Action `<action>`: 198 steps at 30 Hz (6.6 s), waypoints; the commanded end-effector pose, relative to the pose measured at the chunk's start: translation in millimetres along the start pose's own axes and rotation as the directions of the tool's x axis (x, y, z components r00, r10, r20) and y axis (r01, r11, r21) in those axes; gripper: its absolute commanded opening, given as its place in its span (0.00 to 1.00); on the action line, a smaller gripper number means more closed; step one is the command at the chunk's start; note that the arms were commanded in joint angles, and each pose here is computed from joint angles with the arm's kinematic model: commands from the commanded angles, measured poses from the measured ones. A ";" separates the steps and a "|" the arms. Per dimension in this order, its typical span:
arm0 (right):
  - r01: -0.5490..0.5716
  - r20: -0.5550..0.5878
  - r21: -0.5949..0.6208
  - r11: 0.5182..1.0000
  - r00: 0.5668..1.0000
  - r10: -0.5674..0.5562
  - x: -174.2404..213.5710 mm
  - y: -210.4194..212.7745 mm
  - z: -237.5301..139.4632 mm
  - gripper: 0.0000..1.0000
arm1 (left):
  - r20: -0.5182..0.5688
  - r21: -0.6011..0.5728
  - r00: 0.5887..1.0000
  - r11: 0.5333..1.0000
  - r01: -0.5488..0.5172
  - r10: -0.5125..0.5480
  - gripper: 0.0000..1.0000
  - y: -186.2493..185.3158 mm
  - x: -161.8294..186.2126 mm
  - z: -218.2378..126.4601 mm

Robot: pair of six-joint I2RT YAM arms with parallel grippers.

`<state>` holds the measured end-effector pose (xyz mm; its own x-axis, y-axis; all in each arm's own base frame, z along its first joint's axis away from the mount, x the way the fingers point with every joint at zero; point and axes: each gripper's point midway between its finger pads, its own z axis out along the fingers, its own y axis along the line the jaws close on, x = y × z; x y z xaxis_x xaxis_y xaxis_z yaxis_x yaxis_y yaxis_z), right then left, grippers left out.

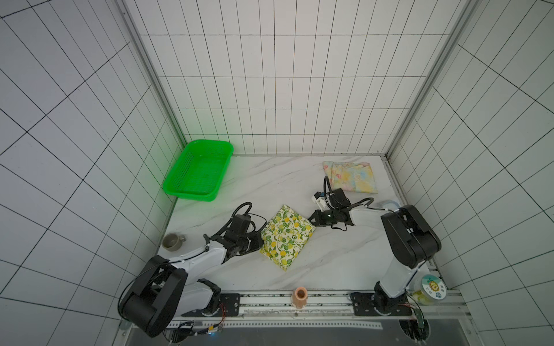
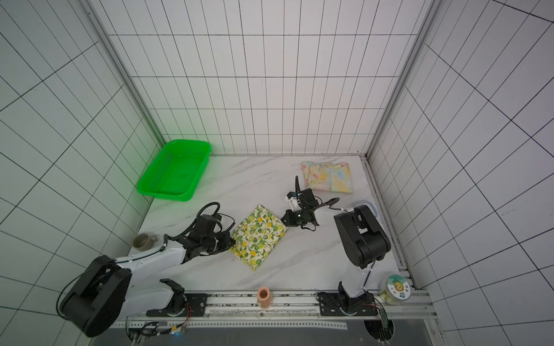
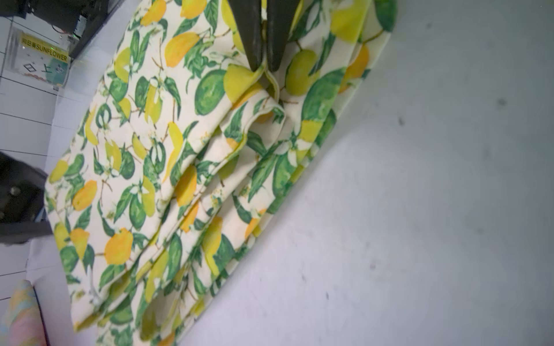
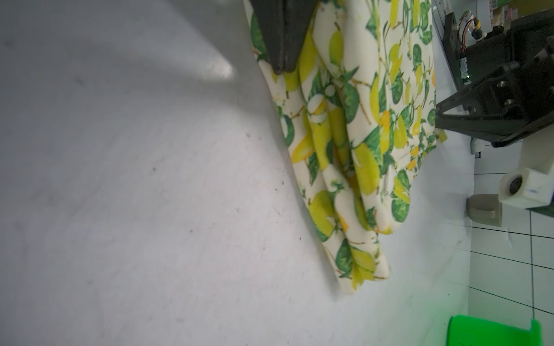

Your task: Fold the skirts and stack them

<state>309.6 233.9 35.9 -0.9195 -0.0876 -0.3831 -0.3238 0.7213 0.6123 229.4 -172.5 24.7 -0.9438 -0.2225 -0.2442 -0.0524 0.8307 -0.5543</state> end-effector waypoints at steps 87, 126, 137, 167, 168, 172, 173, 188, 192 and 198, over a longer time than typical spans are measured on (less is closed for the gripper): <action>0.033 0.081 -0.048 0.998 0.996 -0.029 38.0 40.1 -10.8 0.61 | 0.032 0.159 0.972 0.959 -0.234 0.232 0.03 -96.5 -16.7 55.9; -0.168 0.005 -0.084 0.982 0.986 0.169 96.9 14.5 -3.6 0.75 | -0.031 0.168 0.969 0.957 -0.236 0.245 0.00 -91.9 -5.4 69.7; -0.165 0.014 -0.146 0.975 0.986 0.169 77.0 23.3 18.5 0.74 | -0.046 0.161 0.965 0.955 -0.248 0.258 0.00 -93.6 1.6 75.7; 0.016 0.147 -0.082 0.996 0.989 -0.004 7.4 46.6 -2.6 0.00 | 0.124 0.214 0.971 0.950 -0.227 0.204 0.00 -118.4 -49.5 10.9; 0.023 0.144 -0.072 0.997 0.990 -0.013 5.4 46.9 -4.2 0.00 | 0.134 0.213 0.970 0.951 -0.226 0.201 0.00 -117.6 -51.6 6.7; 0.053 0.128 -0.016 0.998 0.991 -0.051 -3.0 47.5 -10.1 0.00 | 0.156 0.215 0.972 0.954 -0.209 0.177 0.00 -111.3 -60.9 -9.0; 0.057 0.130 -0.012 0.998 0.990 -0.055 -5.0 48.5 -12.0 0.00 | 0.158 0.220 0.972 0.954 -0.206 0.173 0.00 -110.6 -62.4 -12.8; 0.204 0.115 0.084 0.975 0.970 -0.213 -66.2 57.6 -39.6 0.00 | 0.215 0.253 0.968 0.950 -0.181 0.127 0.00 -114.6 -80.2 -38.8; 0.268 0.110 0.101 0.958 0.954 -0.278 -93.5 61.0 -54.8 0.00 | 0.231 0.245 0.963 0.950 -0.194 0.138 0.00 -118.3 -85.2 -47.6; 0.311 0.125 0.117 0.943 0.938 -0.324 -128.7 57.4 -81.3 0.00 | 0.242 0.231 0.962 0.956 -0.182 0.125 0.00 -114.2 -92.3 -56.1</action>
<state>373.9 234.0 139.7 -0.7897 -0.1826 -0.5856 -0.4882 0.7652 0.4197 298.8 -221.4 139.3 -0.8519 -0.2244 -0.4732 0.1818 0.7205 -0.6691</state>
